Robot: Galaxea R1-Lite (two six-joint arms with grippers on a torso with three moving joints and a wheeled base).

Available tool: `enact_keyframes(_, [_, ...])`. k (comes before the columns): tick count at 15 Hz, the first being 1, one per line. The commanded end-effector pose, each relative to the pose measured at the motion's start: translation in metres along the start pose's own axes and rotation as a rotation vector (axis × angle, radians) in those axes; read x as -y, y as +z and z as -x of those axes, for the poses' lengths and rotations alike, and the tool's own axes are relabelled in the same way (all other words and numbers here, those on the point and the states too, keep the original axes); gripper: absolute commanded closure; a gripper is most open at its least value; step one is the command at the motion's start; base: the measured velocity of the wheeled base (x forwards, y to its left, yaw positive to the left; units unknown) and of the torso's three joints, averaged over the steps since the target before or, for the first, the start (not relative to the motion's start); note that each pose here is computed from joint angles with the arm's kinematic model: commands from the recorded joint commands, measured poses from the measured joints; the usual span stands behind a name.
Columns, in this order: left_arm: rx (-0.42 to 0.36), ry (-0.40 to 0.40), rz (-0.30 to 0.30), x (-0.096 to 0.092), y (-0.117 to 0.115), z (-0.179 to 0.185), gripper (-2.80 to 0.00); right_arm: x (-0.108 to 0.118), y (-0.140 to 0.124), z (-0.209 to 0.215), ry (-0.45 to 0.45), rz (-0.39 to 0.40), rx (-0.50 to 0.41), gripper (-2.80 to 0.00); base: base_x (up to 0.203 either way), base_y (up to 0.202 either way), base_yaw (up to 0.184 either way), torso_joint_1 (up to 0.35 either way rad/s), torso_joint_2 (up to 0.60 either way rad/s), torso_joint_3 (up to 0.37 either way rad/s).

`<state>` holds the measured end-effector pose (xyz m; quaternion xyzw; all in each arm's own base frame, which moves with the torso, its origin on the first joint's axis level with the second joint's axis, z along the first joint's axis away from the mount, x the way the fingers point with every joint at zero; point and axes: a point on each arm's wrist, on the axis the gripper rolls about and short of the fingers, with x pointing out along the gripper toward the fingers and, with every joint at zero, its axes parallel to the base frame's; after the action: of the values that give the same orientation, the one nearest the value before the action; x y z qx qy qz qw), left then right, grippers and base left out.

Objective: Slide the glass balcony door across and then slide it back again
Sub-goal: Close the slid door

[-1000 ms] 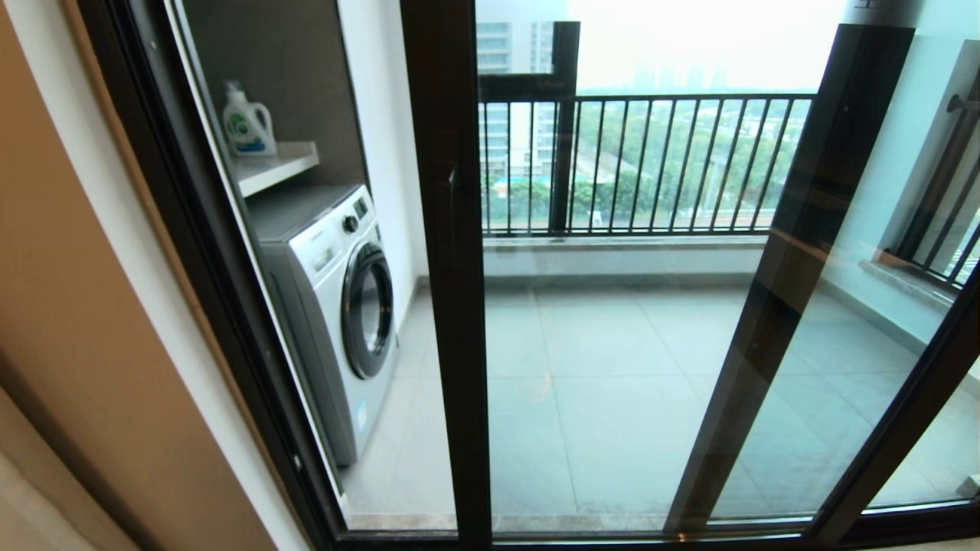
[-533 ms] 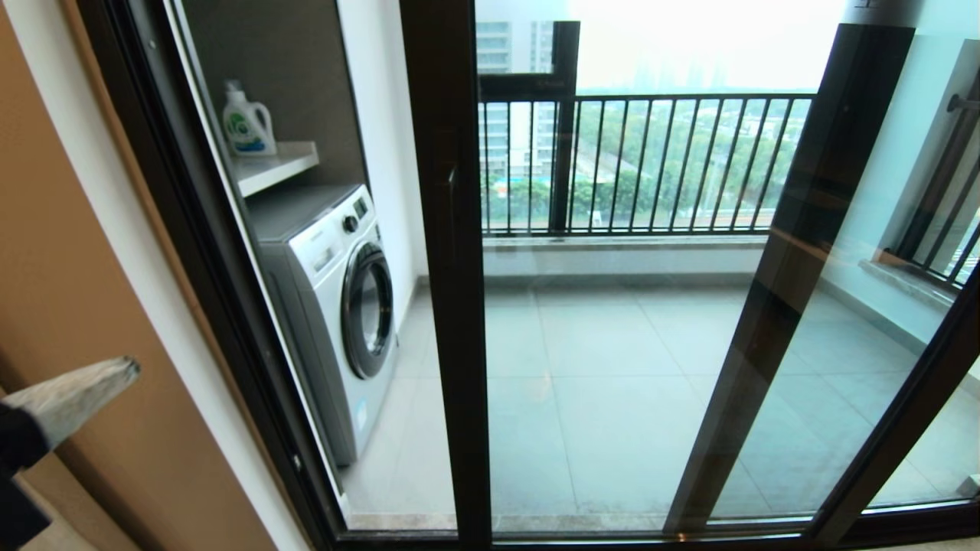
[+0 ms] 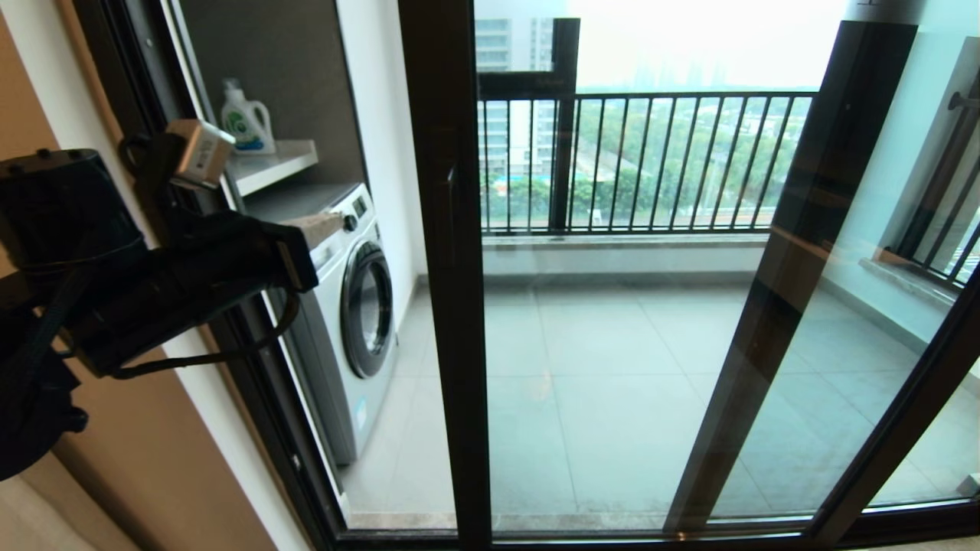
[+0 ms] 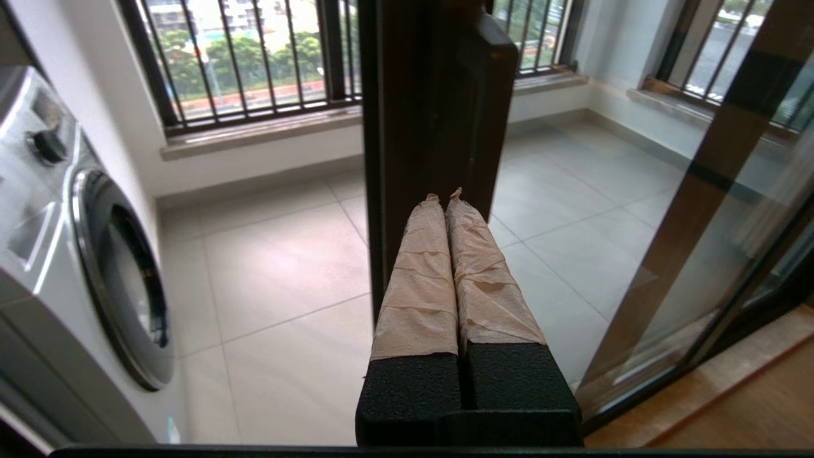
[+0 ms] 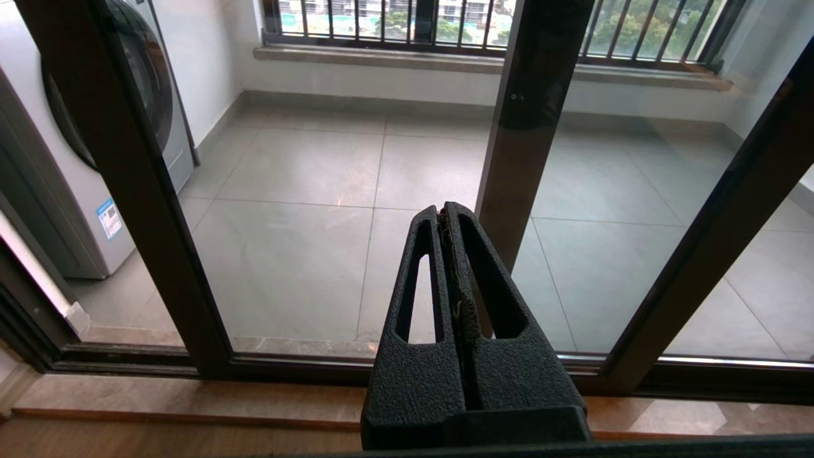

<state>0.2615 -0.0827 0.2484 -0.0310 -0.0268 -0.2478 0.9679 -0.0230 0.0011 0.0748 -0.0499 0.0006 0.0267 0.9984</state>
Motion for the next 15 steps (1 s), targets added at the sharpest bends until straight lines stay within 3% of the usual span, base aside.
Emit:
enact_keyframes(1, [-0.027,-0.033,0.013,0.011,-0.009,-0.022,0.00,0.000,0.000,0.000,0.001,0.001,-0.004,0.00,0.000,0.000,0.000,0.000,0.00,0.000])
enact_keyframes(6, [0.018,-0.083,0.050,0.044,-0.001,-0.064,0.00,0.000,0.000,0.000,0.001,0.001,-0.004,0.00,0.000,0.000,0.000,0.000,0.00,0.000])
enact_keyframes(9, [0.032,-0.057,0.066,0.065,-0.005,-0.089,0.00,0.000,0.000,0.000,0.001,0.001,-0.004,0.00,0.000,0.000,0.000,0.000,0.00,0.000])
enact_keyframes(13, [0.031,-0.081,0.072,0.086,-0.011,-0.106,0.00,0.000,0.000,0.000,0.001,0.001,-0.004,0.00,0.000,0.000,0.000,0.000,0.00,0.000])
enact_keyframes(15, [0.048,-0.046,0.075,0.095,-0.014,-0.120,0.00,0.000,0.000,0.000,0.001,0.001,-0.004,0.00,0.000,0.000,0.000,0.000,0.00,0.000])
